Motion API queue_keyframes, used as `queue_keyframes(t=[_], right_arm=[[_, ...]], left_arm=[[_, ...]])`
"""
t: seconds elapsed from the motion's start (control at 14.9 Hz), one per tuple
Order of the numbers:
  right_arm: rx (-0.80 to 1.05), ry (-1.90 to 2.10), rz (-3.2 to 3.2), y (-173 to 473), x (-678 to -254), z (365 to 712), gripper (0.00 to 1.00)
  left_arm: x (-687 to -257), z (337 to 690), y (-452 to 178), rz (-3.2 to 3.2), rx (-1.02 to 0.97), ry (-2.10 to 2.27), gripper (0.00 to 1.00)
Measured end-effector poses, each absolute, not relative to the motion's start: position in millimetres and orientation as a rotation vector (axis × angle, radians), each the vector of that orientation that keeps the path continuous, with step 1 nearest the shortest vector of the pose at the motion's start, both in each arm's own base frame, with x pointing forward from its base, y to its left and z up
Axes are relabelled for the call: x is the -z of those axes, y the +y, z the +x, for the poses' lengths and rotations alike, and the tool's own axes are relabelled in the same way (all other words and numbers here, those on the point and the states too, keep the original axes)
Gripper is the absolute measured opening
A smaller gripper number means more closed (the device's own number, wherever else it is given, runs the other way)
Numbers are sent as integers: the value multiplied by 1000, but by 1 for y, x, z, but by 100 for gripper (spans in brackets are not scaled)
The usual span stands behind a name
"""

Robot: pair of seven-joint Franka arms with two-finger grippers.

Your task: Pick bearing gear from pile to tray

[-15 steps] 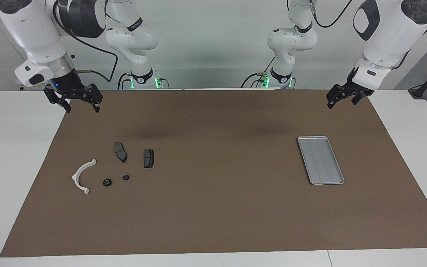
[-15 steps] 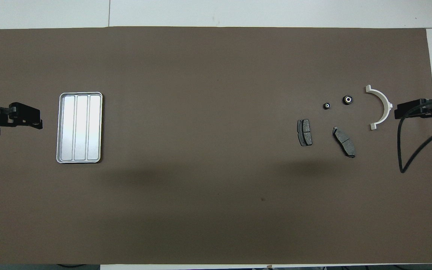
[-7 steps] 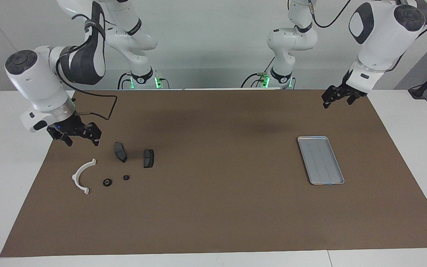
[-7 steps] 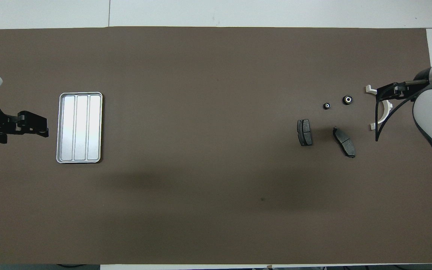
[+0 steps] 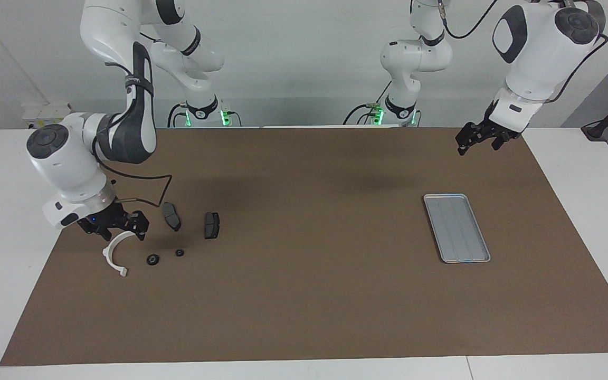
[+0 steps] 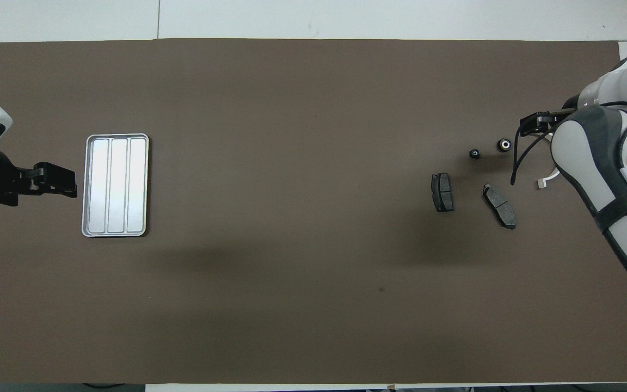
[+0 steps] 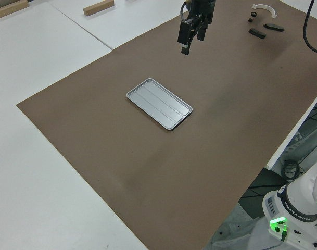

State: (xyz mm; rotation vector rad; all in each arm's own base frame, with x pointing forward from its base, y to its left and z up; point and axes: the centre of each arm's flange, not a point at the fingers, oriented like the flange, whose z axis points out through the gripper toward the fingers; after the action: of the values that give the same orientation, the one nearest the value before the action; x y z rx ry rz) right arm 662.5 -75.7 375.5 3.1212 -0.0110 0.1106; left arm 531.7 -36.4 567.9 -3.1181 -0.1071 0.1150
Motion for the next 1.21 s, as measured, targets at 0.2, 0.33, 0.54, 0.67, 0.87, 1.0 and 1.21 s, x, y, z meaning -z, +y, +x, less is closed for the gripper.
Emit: queue_keyframes(t=[0.2, 0.33, 0.54, 0.67, 0.87, 1.0, 1.21], right_arm=[[-120, -7, 3120, -75, -345, 670, 90], [-105, -3, 3122, -73, -334, 673, 90], [-97, 18, 3129, -64, -329, 674, 90], [-98, 39, 3136, -55, -329, 675, 90], [-107, 51, 3140, -49, -325, 677, 93], [-103, 50, 3140, -49, -319, 677, 90], [-86, 50, 3142, -49, -312, 677, 90]], left_arm=[[-563, 531, -38, -3130, -114, -108, 100], [-562, 530, -44, -3132, -115, -102, 100], [-557, 529, -55, -3130, -120, -91, 100], [-554, 528, -60, -3130, -124, -79, 100], [-551, 528, -62, -3129, -121, -96, 100], [-547, 528, -65, -3127, -114, -128, 100], [-540, 527, -75, -3123, -111, -175, 100]])
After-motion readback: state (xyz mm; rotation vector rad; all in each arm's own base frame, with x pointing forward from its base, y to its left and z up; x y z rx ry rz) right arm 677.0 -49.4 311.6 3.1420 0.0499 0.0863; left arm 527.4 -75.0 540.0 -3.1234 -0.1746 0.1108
